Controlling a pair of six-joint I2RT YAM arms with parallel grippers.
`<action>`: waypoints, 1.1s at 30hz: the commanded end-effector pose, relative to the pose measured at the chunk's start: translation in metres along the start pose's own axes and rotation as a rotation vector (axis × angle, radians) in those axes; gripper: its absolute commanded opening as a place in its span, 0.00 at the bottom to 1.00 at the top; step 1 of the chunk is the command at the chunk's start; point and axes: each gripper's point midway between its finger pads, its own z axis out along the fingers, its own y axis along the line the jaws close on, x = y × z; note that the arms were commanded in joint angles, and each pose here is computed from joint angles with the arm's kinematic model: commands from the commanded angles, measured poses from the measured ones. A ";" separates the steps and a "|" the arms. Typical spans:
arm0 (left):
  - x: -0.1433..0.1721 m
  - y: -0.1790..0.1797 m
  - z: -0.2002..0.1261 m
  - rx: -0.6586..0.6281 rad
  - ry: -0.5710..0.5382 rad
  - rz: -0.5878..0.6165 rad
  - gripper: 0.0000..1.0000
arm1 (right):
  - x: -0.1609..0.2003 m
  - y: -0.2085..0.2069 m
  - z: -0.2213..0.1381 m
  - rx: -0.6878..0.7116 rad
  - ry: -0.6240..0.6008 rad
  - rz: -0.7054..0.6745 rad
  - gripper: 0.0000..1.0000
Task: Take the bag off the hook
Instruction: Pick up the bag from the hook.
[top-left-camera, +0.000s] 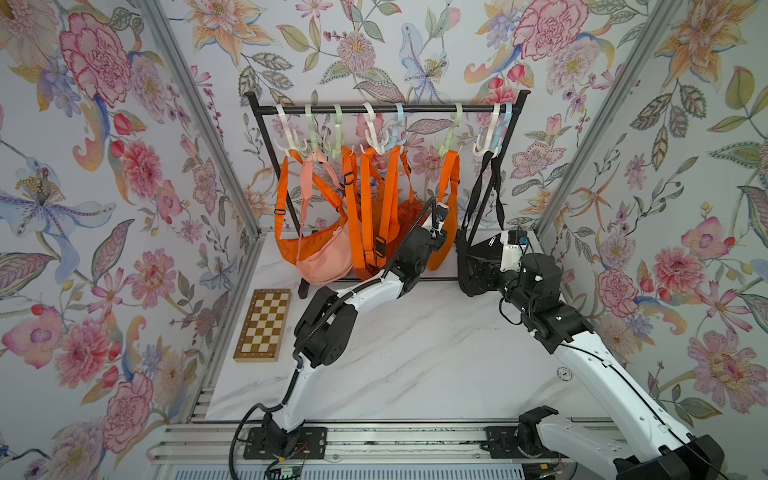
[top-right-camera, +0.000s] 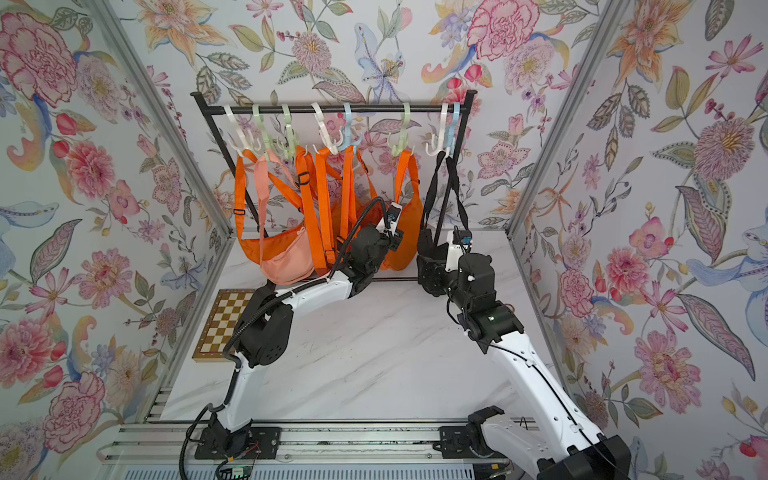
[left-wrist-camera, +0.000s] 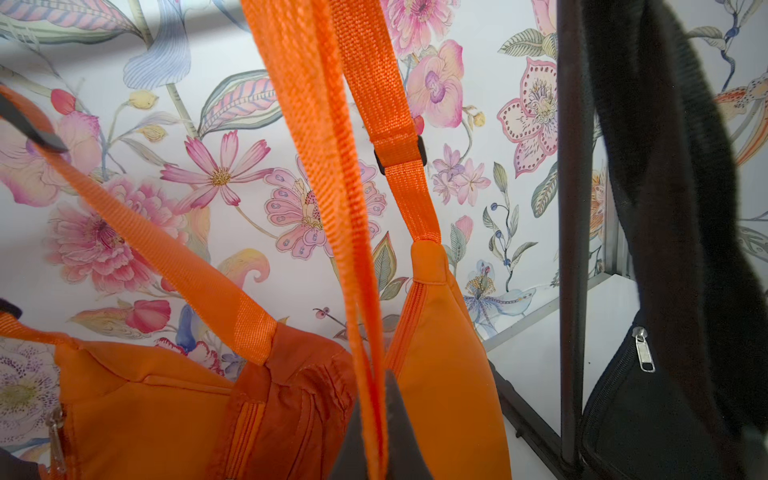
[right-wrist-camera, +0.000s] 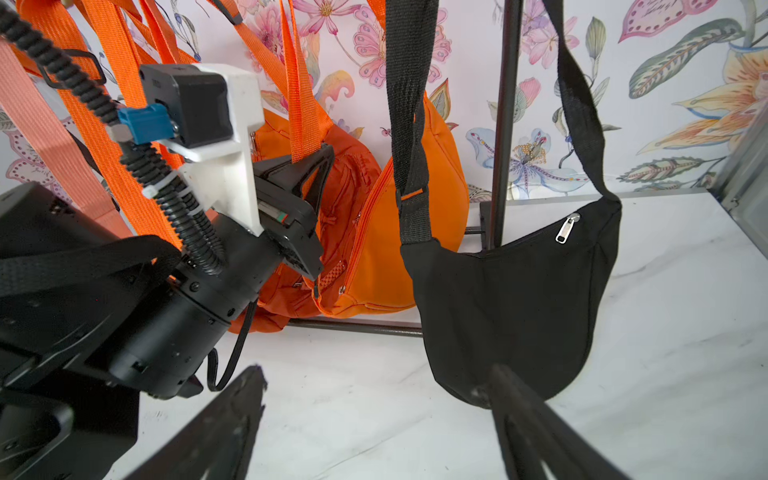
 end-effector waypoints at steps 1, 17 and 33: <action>-0.020 0.017 -0.008 -0.035 -0.050 0.020 0.00 | -0.010 0.010 -0.001 -0.058 -0.038 -0.029 0.89; -0.048 0.091 -0.022 0.033 -0.048 -0.051 0.00 | -0.056 0.053 0.043 -0.397 -0.073 -0.203 0.79; -0.067 0.118 -0.007 0.044 -0.063 -0.084 0.00 | -0.144 0.048 0.133 -0.409 -0.216 -0.266 0.68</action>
